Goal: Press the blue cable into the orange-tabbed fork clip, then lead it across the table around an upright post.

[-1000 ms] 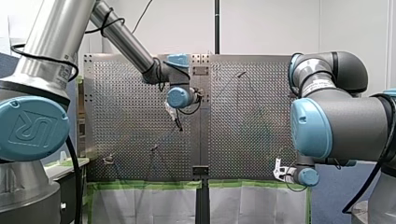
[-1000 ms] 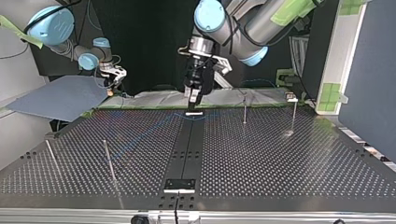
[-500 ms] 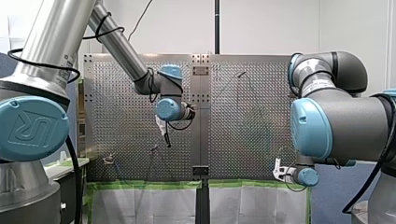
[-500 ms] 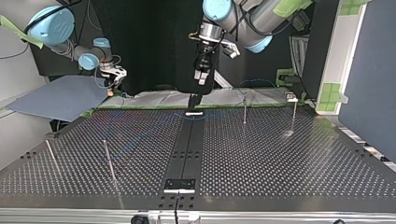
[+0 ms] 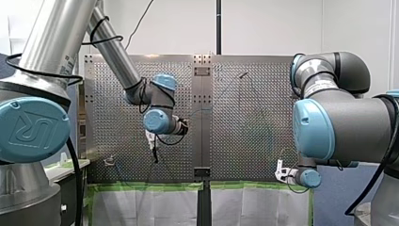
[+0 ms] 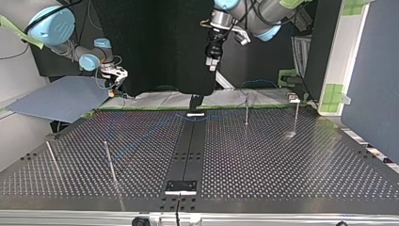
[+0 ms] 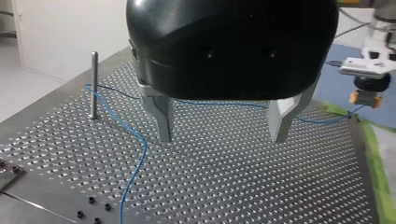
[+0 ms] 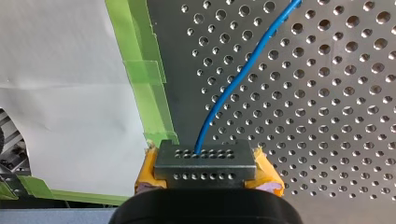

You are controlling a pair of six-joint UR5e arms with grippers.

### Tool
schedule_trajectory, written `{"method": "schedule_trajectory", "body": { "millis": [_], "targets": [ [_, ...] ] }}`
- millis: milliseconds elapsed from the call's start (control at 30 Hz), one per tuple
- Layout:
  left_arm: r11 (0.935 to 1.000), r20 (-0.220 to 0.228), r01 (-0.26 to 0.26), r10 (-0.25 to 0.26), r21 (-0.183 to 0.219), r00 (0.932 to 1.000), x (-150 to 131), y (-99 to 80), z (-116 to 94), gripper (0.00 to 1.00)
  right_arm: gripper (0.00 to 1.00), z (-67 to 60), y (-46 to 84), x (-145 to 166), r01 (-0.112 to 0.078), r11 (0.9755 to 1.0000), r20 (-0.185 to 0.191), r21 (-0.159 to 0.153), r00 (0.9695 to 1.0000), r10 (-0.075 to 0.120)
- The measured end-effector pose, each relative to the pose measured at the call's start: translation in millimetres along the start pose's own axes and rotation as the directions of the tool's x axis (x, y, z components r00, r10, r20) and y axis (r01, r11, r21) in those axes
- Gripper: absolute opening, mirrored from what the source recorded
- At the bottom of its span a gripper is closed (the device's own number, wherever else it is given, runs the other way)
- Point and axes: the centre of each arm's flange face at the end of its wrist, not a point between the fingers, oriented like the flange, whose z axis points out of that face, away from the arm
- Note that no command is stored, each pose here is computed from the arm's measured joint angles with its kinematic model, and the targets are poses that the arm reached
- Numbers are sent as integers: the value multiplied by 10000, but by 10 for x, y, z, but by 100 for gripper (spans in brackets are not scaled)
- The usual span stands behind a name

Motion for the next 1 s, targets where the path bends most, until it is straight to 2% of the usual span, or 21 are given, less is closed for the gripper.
{"method": "schedule_trajectory", "body": {
  "millis": [167,333,667,833,1000],
  "targets": [
    [9995,-28,-308,307,-19,9995,109,107,-130,100,0,1,-14,-1,12,10000,4,28,10000,-12],
    [9992,-16,-397,397,-73,9992,195,206,-248,100,0,16,-24,13,20,10000,-17,45,10000,-20],
    [9955,134,-721,731,-606,9972,348,516,-519,100,0,24,-27,20,-19,10000,-26,37,10000,19],
    [9947,320,-803,825,-644,9961,334,645,-489,100,0,26,-3,27,-56,10000,-43,-43,10000,56],
    [9952,767,-830,868,-515,9933,251,723,-346,100,0,26,45,34,-69,9997,-56,-214,10000,68]
  ]
}}
